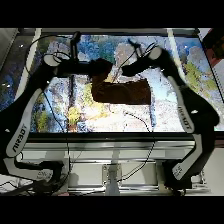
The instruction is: Fold the clothes and pants, and hang the long-sleeved shirts on hangers.
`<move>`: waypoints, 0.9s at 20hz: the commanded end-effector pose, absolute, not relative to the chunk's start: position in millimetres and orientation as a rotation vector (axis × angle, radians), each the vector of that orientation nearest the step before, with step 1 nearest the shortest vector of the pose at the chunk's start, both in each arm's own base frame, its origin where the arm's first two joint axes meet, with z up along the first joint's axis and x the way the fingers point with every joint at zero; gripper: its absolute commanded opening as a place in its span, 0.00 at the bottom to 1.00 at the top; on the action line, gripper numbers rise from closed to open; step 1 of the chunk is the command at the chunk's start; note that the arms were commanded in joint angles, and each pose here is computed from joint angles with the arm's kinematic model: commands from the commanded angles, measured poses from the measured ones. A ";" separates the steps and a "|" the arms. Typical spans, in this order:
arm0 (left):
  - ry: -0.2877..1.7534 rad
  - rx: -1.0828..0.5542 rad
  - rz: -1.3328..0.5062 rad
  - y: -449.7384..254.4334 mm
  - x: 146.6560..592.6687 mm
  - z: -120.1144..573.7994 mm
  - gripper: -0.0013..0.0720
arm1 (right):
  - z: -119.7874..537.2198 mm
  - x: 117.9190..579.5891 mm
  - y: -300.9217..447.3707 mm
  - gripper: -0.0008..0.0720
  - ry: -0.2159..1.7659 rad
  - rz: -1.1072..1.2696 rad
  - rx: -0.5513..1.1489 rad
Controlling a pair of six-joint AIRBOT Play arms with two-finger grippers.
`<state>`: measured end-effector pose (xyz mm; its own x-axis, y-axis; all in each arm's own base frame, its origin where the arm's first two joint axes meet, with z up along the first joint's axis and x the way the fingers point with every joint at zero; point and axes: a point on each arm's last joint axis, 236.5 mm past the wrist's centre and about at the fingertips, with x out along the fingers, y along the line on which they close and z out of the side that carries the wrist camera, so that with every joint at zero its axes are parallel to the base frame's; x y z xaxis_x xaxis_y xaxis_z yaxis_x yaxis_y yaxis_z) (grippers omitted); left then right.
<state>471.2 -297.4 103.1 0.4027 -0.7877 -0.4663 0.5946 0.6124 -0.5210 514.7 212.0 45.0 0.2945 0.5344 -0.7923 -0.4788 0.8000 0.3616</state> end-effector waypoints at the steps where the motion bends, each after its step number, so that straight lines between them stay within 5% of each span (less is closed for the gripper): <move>1: 0.677 -0.275 -0.865 -354.1 472.1 92.1 0.03 | 125.6 493.7 116.0 0.03 1.015 0.556 -0.026; 6: 0.576 -0.239 -0.846 -436.4 449.0 75.9 0.03 | 197.3 479.2 15.3 0.03 0.878 0.348 0.017; 11: 0.534 -0.210 -0.810 -477.0 433.0 46.5 0.06 | 183.0 464.2 -30.1 0.03 0.944 0.268 0.076; 12: 0.552 -0.204 -0.824 -481.1 427.6 40.2 0.25 | 174.2 462.0 -31.2 0.06 0.967 0.267 0.083; 13: 0.569 -0.200 -0.841 -483.7 422.6 37.0 0.60 | 163.7 460.2 -31.1 0.27 0.990 0.267 0.092; 14: 0.577 -0.199 -0.853 -485.2 419.3 37.0 0.90 | 152.4 458.8 -30.6 0.61 1.013 0.267 0.105; 15: 0.577 -0.199 -0.857 -485.2 418.5 39.2 0.94 | 137.8 456.4 -29.9 0.78 1.042 0.268 0.118; 18: 0.542 -0.213 -0.850 -477.8 424.6 60.3 0.94 | 85.9 444.8 -34.8 0.76 1.144 0.251 0.137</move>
<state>423.2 -479.5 47.9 0.5238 -0.7585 -0.3876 0.6515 0.6499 -0.3914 455.4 -28.7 126.2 0.4570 0.2755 -0.8457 -0.1598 0.9608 0.2266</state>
